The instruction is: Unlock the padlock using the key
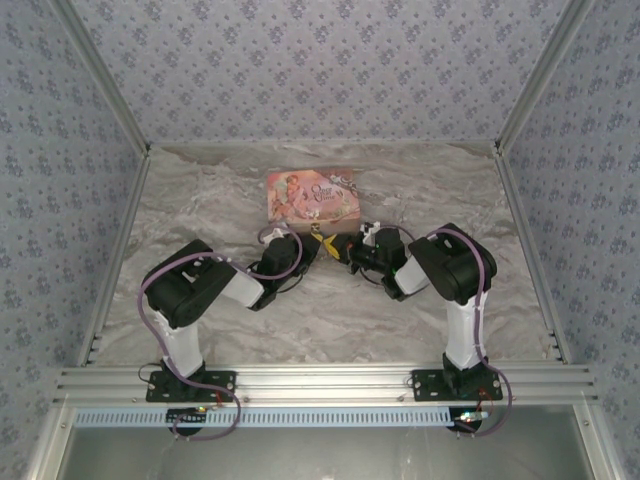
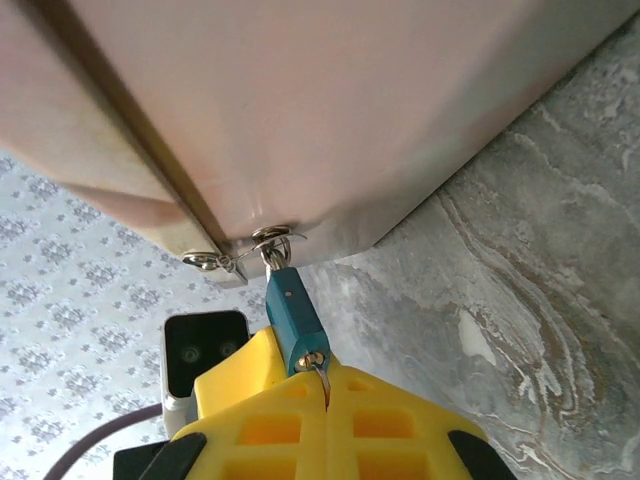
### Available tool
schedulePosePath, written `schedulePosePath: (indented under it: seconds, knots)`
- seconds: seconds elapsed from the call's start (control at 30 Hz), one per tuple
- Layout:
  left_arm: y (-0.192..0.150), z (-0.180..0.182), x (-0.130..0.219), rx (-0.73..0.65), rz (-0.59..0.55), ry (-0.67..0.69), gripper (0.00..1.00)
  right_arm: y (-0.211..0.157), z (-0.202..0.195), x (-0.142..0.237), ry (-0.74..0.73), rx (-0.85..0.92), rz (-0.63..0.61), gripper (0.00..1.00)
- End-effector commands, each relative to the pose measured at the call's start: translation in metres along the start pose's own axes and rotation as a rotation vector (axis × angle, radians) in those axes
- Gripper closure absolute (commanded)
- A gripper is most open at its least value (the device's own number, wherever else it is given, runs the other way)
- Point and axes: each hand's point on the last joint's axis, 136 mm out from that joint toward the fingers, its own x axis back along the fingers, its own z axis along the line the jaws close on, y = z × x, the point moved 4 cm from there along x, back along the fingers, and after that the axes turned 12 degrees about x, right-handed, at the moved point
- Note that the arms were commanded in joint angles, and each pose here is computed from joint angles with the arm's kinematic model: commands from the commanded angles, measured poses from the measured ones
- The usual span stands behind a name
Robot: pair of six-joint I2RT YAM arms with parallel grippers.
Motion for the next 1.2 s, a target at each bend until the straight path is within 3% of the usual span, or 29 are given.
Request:
schedulePosePath:
  seconds: [0.0, 0.3, 0.5, 0.67, 0.9, 1.17]
  knots:
    - [-0.064, -0.003, 0.008, -0.018, 0.285, -0.025, 1.00, 0.030, 0.044, -0.007, 0.159, -0.057, -0.136, 1.00]
    - [-0.067, -0.004, 0.008, 0.000, 0.288, -0.035, 1.00, 0.029, 0.038, -0.007, 0.150, -0.201, -0.170, 1.00]
    - [-0.065, -0.008, 0.009, -0.002, 0.271, -0.041, 1.00, 0.024, 0.032, -0.004, 0.126, -0.140, -0.174, 1.00]
    - [-0.062, -0.016, 0.011, 0.000, 0.256, -0.035, 1.00, 0.013, 0.005, 0.002, 0.029, -0.093, -0.167, 0.93]
    - [-0.055, -0.019, 0.013, 0.034, 0.236, -0.026, 1.00, 0.008, -0.007, 0.019, -0.032, -0.001, -0.190, 0.63]
    - [-0.050, -0.022, 0.015, 0.053, 0.227, -0.024, 1.00, 0.000, -0.018, 0.059, -0.174, 0.179, -0.215, 0.39]
